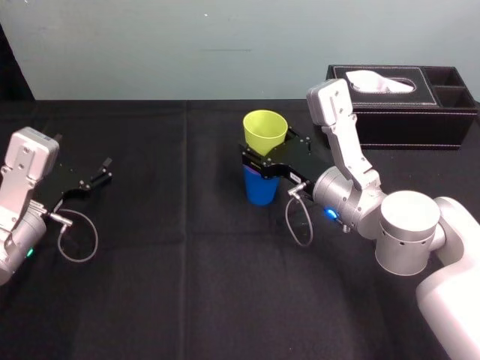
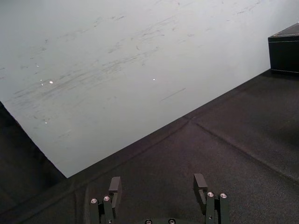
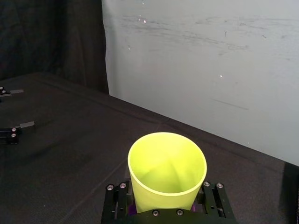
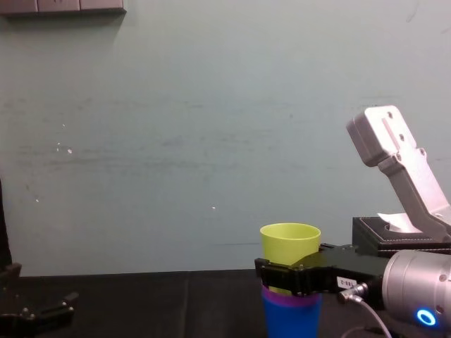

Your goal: Stack the three plastic cups sequentially using one hand.

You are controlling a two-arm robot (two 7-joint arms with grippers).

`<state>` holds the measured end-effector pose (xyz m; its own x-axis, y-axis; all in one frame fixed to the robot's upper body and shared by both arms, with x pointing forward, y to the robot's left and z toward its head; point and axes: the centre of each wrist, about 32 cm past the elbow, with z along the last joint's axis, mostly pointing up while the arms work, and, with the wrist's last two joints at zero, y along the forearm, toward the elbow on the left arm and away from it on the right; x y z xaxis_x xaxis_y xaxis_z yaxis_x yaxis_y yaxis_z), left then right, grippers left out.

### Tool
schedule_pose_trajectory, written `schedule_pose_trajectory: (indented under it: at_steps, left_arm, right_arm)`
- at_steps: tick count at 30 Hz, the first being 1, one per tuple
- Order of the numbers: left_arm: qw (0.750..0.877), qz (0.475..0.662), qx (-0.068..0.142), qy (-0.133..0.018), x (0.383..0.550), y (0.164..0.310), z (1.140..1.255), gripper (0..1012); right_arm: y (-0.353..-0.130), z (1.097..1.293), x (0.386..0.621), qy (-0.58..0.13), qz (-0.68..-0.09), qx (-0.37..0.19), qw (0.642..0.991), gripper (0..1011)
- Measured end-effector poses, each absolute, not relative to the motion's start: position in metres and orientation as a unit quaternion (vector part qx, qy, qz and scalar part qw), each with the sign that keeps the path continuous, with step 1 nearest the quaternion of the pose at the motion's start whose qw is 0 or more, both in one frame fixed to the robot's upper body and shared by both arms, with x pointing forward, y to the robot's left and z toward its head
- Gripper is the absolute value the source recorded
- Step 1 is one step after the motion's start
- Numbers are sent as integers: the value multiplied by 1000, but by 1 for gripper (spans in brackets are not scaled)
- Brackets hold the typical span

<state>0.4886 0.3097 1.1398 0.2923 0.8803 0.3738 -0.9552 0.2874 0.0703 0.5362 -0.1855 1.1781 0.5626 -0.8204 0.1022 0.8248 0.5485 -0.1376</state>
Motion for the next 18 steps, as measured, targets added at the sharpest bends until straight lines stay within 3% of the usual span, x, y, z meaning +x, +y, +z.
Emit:
schedule_pose_trajectory:
  at_steps: [18]
  left_arm:
    - [791,580,142,-132,489,310,1140,1011]
  right_arm:
    - [-186,1177,536,-12,-467,-86,880,726]
